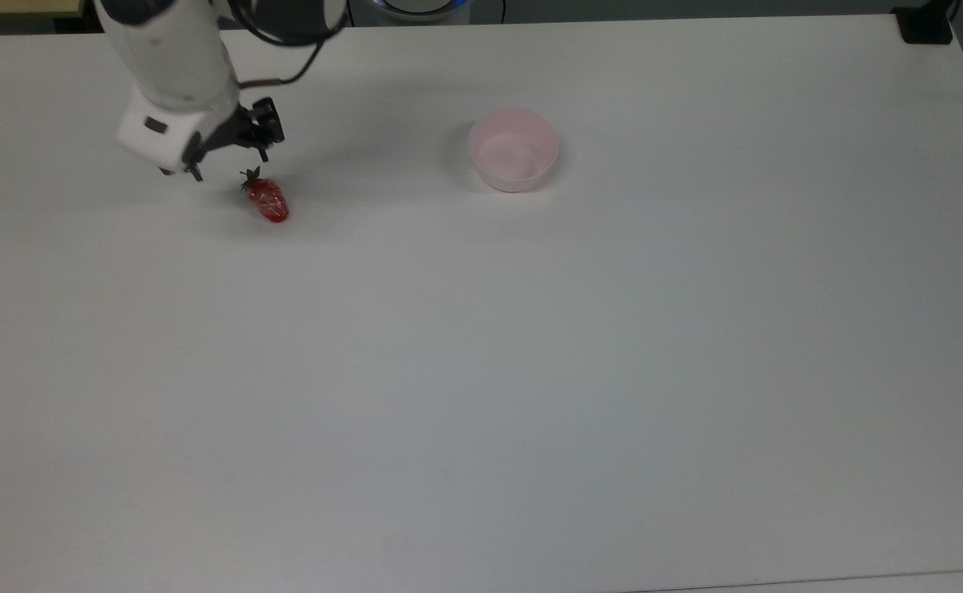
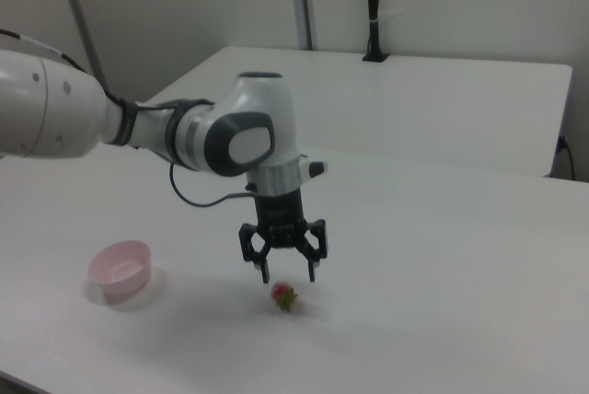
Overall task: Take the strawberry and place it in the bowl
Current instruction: 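Close the gripper on the red strawberry and lift it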
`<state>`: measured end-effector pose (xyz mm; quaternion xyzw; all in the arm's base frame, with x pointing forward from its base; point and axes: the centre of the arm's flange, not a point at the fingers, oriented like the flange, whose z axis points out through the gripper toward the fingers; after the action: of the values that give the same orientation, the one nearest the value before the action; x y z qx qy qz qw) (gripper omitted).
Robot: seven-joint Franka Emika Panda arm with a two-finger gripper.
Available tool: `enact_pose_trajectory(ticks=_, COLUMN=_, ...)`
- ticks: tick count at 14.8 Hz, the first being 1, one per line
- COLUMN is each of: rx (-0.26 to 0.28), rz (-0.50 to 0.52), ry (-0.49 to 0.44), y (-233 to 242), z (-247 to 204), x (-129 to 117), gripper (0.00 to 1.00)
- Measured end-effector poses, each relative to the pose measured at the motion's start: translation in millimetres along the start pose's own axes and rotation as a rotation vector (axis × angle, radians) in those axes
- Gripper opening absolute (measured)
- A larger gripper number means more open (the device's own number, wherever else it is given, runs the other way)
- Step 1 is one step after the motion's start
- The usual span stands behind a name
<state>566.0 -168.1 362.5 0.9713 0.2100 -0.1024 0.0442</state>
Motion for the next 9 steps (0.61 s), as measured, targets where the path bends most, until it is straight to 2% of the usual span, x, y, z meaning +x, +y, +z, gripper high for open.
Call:
enact_pose_trajectory(ticks=4, rx=-0.025, rz=-0.032, ry=-0.001, y=-12, z=35, x=5, gripper=0.78)
enact_pose_trajectory(ticks=9, rx=-0.029, rz=-0.049, ry=-0.005, y=-17, z=42, x=10, gripper=0.79)
